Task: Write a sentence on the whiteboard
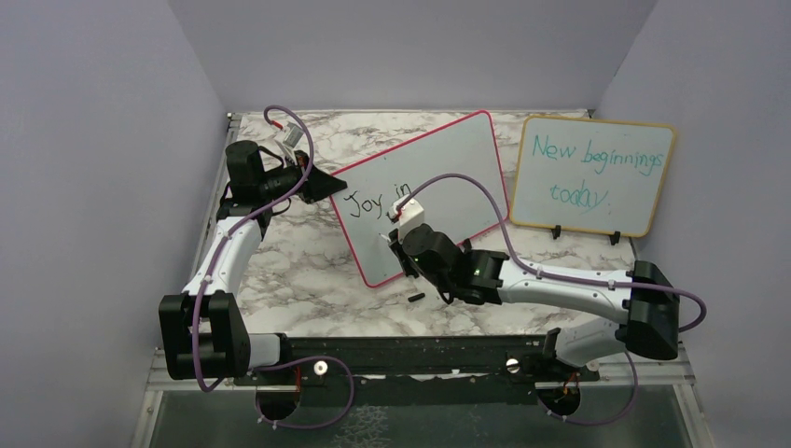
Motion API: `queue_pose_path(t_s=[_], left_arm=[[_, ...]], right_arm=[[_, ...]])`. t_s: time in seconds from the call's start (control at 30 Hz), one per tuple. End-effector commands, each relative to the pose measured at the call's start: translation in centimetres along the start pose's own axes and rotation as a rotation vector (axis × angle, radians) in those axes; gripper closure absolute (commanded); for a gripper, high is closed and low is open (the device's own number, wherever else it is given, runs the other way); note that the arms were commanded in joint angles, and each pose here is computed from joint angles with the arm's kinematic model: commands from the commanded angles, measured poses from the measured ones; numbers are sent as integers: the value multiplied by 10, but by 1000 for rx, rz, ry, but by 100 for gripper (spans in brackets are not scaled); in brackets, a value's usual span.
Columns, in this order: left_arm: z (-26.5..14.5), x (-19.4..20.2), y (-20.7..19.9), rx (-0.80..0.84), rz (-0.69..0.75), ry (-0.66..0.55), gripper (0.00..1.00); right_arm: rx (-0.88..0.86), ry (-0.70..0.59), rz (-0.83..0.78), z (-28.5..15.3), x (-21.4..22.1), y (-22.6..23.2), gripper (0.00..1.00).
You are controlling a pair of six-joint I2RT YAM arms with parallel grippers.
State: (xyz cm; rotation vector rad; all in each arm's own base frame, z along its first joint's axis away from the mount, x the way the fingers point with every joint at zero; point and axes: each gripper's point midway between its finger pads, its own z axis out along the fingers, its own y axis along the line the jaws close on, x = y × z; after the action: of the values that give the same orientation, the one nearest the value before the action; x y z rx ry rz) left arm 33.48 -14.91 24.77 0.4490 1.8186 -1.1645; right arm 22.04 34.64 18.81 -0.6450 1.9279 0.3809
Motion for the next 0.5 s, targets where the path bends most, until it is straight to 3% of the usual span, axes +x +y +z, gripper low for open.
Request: queue_pose_path(t_s=[0.0, 0.47], left_arm=[[3, 21, 35, -135, 9, 40, 100], [3, 21, 36, -134, 8, 42, 100]], right_arm=[[-2, -31, 23, 2, -15, 9, 100], [-13, -18, 9, 11, -11, 17, 99]])
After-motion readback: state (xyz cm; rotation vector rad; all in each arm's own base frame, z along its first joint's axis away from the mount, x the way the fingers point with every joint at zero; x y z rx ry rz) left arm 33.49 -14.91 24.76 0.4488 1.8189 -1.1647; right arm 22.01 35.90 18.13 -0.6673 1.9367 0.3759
